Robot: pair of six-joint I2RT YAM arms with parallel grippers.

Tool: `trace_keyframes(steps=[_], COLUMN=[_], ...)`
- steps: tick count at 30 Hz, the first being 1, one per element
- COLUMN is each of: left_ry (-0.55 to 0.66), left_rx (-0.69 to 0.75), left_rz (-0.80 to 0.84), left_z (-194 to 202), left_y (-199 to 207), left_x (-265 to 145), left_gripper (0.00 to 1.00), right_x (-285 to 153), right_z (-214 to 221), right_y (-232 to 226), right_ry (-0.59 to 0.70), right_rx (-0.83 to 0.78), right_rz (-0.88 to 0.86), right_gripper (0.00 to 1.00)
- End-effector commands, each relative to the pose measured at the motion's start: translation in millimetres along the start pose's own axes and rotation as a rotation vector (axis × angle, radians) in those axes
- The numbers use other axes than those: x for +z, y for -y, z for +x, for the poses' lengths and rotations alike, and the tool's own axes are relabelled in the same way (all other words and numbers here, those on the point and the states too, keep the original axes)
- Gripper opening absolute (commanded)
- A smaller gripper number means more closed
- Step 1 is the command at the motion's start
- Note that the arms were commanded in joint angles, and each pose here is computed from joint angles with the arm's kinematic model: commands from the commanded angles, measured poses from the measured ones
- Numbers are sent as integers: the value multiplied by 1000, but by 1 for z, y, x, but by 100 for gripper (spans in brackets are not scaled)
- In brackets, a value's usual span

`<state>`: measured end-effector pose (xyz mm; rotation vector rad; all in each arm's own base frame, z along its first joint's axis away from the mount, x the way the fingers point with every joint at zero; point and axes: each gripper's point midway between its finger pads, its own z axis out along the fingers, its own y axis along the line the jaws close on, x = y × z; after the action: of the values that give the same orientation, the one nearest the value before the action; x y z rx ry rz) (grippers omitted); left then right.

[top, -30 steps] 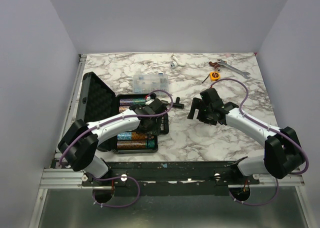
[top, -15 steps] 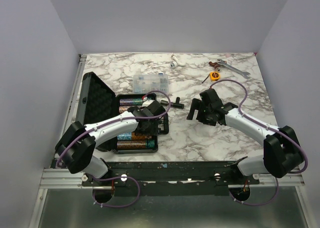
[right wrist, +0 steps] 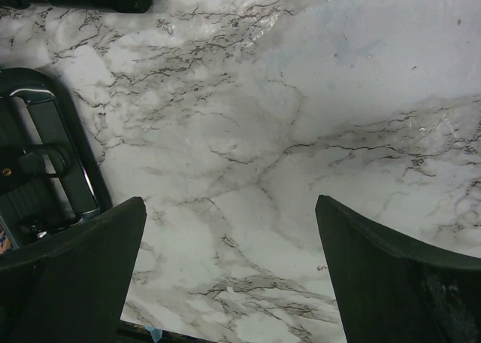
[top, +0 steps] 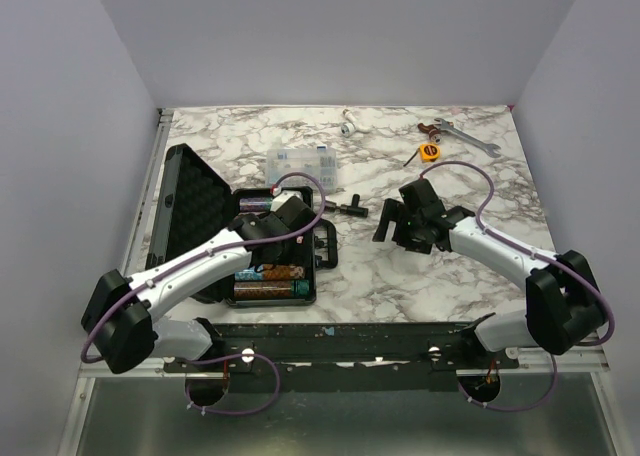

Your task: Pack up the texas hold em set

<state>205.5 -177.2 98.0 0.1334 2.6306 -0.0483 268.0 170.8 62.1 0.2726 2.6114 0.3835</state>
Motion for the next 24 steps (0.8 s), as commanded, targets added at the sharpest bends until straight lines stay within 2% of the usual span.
trace_keyframes(steps=[1,4,6,9,12,14,18,24], left_ry=[44,55,104,226,369,444,541,619], left_rx=[-11,-12,-6,4,-12,-64,-193,-355], left_rz=[25,20,65,146,156,118,-34,-392], left_z=[-12,-15,-25,-49,-79,-98,-121,-129], left_y=[1,0,3,5,-14,-39,-104,-197], left_x=[-13,-17,-27,-58,-98,-123,-157,-185], left_gripper=[90,89,90,91,95,98,98,98], right_x=[5,6,7,7,4,0,-10,-7], right_z=[4,5,6,11,16,18,22,28], right_y=[-3,-3,-3,-13,-30,-44,-70,-79], right_ry=[-20,-23,-25,-49,-67,-78,-98,-130], right_rx=[12,5,-5,-44,-72,-89,-120,-123], right_rz=[-21,-25,-29,-103,-206,-294,-444,-480], right_gripper=[96,96,96,96,96,99,100,100])
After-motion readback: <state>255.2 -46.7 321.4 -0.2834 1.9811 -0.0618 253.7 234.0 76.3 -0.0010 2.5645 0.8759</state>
